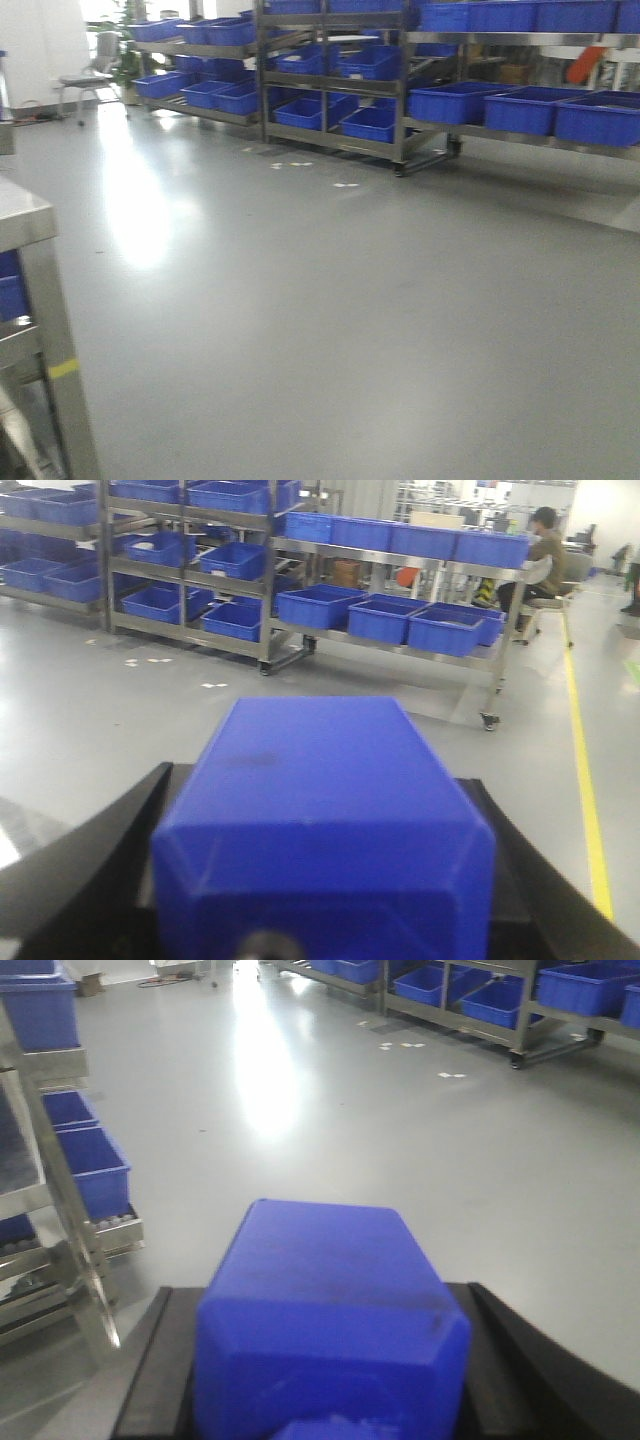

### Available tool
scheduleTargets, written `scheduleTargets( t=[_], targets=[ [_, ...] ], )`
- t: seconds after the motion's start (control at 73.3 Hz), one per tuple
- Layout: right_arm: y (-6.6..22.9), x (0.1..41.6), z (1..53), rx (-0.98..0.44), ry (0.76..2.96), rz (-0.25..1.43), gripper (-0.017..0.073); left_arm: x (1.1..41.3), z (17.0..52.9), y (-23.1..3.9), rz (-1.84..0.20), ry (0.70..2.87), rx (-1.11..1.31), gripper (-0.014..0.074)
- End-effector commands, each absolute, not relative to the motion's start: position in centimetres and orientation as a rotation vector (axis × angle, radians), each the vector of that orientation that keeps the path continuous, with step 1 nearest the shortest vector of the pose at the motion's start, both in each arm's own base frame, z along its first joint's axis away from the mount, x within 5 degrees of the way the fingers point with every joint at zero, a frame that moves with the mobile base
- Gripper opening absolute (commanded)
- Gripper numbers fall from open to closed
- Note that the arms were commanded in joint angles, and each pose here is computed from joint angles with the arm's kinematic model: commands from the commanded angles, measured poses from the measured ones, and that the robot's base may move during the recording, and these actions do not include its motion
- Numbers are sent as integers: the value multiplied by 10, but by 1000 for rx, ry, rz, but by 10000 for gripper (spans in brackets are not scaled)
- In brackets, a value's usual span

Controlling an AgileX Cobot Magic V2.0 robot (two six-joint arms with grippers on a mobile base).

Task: Pick and sort blue part to right shelf
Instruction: 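Drive the base across the floor toward the blue bin rack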

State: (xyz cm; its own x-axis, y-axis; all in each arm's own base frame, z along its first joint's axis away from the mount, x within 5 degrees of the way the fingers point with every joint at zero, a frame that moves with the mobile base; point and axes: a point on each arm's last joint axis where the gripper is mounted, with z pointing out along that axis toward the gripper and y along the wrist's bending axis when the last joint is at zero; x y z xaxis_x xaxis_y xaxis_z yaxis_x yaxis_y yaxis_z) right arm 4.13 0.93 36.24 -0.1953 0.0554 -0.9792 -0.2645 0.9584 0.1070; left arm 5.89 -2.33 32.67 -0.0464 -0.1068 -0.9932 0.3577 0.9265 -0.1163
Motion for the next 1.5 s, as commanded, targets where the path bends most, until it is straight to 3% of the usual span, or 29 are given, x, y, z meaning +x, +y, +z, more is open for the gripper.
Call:
scheduleTargets(
  t=[0.0, 1.487],
  targets=[
    [10, 43, 378, -163, 1634, 289, 204, 57, 345, -22, -394, 1458, 183, 321],
    [10, 43, 378, -163, 1634, 289, 204, 57, 345, -22, -394, 1458, 183, 321]
  ],
)
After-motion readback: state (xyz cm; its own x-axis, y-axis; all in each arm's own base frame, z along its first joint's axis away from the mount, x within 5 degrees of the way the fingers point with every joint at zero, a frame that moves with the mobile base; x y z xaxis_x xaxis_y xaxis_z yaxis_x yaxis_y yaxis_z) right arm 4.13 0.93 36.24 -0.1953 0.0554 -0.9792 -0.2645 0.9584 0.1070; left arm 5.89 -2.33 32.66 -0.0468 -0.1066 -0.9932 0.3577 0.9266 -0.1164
